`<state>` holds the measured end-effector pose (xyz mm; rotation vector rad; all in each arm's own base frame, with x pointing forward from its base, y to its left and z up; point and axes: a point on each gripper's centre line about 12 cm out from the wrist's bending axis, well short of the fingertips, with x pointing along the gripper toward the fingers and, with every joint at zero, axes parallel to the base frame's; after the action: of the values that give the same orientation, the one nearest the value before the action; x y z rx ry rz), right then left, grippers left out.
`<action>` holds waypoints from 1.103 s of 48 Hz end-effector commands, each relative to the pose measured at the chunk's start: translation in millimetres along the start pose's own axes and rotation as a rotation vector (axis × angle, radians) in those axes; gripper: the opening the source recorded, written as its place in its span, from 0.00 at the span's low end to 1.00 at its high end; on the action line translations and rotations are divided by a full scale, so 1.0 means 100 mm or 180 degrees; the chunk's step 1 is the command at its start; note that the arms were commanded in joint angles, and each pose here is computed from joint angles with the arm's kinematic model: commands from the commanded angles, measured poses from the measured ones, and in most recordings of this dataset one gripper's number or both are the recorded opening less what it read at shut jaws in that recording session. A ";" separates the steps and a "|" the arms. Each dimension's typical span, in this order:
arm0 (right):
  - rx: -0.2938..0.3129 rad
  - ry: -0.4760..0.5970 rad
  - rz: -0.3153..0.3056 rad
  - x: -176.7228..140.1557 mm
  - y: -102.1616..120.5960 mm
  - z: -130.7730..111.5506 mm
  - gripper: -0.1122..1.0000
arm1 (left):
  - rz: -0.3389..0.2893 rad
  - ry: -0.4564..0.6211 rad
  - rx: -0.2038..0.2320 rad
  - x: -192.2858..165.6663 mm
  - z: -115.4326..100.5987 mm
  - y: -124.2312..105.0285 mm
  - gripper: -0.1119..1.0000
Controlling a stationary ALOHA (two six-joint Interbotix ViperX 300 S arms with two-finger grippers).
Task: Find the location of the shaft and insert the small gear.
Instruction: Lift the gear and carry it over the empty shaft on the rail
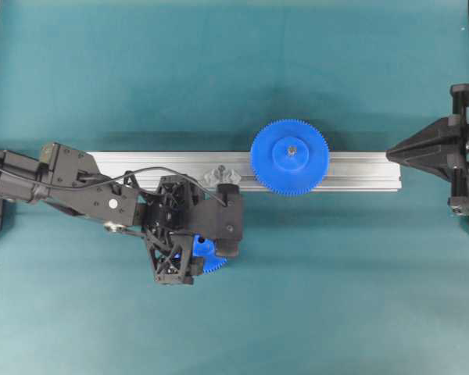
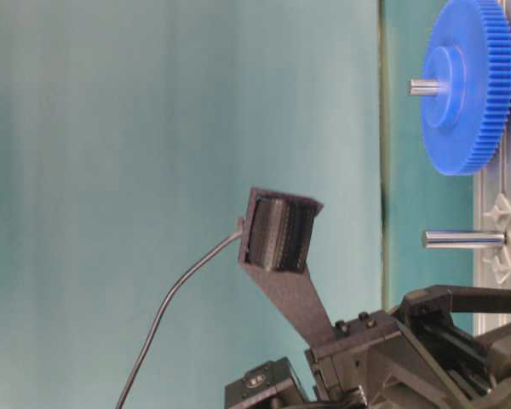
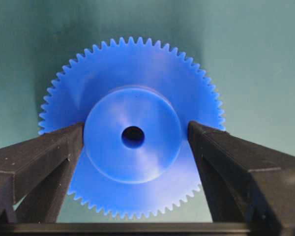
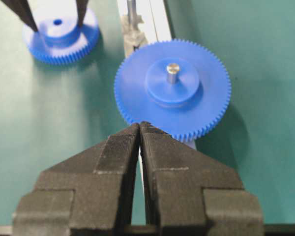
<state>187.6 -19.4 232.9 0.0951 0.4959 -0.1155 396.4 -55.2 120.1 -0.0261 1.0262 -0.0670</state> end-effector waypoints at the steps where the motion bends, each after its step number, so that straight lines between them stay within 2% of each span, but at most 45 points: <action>1: 0.0044 -0.0034 0.0004 0.00 0.00 0.03 0.21 | 0.0005 -0.0015 0.0000 -0.04 0.05 0.00 0.91; 6: 0.0046 -0.0029 -0.0001 0.00 0.00 0.03 0.21 | 0.0005 -0.0015 0.0005 -0.05 0.06 0.00 0.86; 13: 0.0044 -0.0039 0.0004 -0.01 0.00 0.03 0.21 | 0.0004 -0.0030 0.0063 -0.07 0.08 0.00 0.68; 22: 0.0043 -0.0068 0.0006 -0.03 0.00 0.03 0.21 | 0.0000 -0.0127 0.0223 -0.19 0.20 -0.01 0.68; 29: 0.0043 -0.0092 0.0008 -0.04 0.00 0.04 0.21 | 0.0023 -0.0216 0.0330 -0.38 0.40 0.02 0.68; 36: 0.0045 -0.0103 0.0004 -0.05 0.00 0.04 0.21 | 0.0113 -0.0271 0.0350 -0.65 0.62 0.19 0.68; 44: 0.0045 -0.0107 0.0005 -0.06 0.00 0.03 0.21 | 0.0225 -0.0385 0.0524 -0.94 0.84 0.35 0.68; 53: 0.0045 -0.0122 0.0006 -0.07 0.00 0.02 0.21 | 0.0336 -0.0382 0.0676 -1.06 0.95 0.55 0.68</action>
<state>181.0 -18.4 234.4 0.0948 0.4683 -0.1137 422.0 -2.3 230.2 0.1992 0.9572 -0.0941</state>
